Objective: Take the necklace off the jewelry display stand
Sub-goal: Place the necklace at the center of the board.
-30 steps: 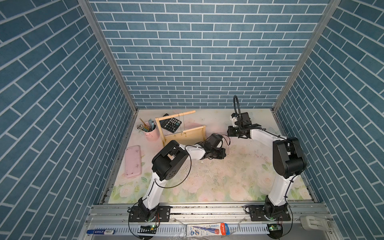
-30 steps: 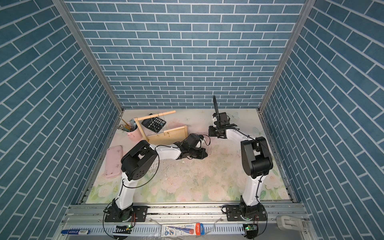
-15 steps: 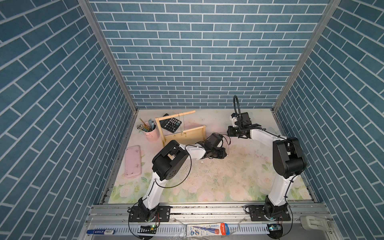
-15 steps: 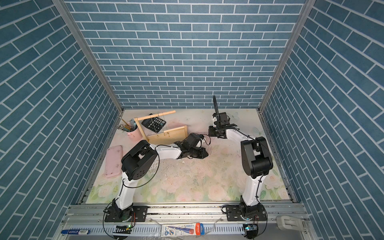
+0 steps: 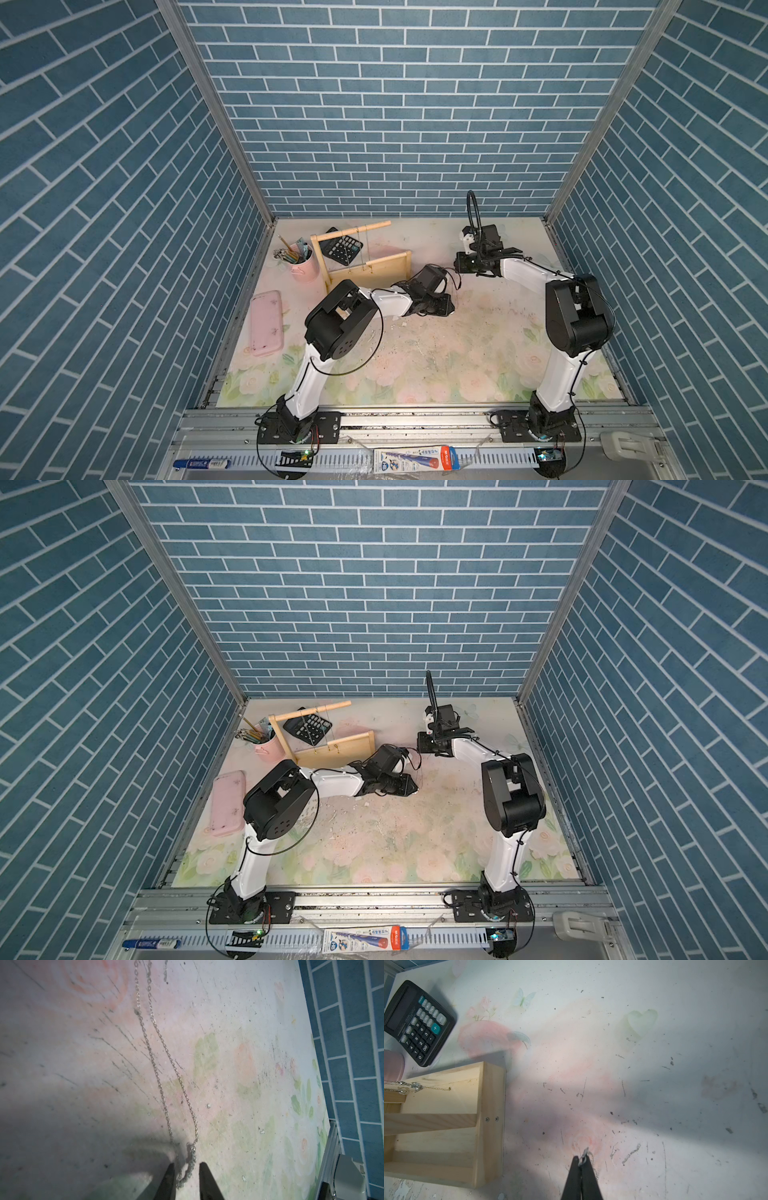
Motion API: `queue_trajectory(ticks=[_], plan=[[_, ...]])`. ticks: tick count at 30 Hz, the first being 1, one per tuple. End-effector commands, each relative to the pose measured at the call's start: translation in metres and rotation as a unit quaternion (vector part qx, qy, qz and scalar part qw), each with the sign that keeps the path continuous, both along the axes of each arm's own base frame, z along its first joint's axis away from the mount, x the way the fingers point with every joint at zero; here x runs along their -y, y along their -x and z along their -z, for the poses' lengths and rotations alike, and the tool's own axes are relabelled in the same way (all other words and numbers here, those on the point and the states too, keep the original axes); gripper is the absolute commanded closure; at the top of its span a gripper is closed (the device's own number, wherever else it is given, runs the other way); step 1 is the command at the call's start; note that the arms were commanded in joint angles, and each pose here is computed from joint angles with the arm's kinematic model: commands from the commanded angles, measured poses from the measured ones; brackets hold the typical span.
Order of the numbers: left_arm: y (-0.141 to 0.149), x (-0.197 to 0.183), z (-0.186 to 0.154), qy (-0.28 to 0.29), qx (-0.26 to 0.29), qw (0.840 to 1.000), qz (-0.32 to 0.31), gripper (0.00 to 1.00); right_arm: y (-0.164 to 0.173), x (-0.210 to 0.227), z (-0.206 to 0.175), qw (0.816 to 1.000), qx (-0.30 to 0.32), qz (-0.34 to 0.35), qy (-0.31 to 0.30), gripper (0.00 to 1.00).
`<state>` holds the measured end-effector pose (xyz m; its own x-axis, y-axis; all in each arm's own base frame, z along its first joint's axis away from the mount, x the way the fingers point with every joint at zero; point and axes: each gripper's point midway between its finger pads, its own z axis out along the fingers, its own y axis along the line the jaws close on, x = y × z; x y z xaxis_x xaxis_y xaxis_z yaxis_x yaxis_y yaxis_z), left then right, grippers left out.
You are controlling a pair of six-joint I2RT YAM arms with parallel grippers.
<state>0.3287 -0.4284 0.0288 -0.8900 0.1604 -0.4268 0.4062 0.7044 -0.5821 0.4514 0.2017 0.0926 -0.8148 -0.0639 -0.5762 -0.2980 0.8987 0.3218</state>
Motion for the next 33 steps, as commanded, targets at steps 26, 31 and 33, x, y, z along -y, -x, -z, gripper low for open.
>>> queue_trajectory(ticks=[26,31,33], plan=[[0.002,-0.002,-0.006,0.008,0.000,1.000,0.007,0.21,-0.023,-0.004,0.009,1.000,-0.005,-0.004,0.004,1.00],[0.002,-0.002,-0.009,0.013,0.002,1.000,0.007,0.01,-0.026,-0.006,0.011,1.000,-0.008,-0.006,0.002,1.00],[0.002,-0.003,-0.010,0.013,0.003,1.000,0.006,0.01,-0.027,-0.007,0.013,1.000,-0.010,-0.007,0.002,1.00]])
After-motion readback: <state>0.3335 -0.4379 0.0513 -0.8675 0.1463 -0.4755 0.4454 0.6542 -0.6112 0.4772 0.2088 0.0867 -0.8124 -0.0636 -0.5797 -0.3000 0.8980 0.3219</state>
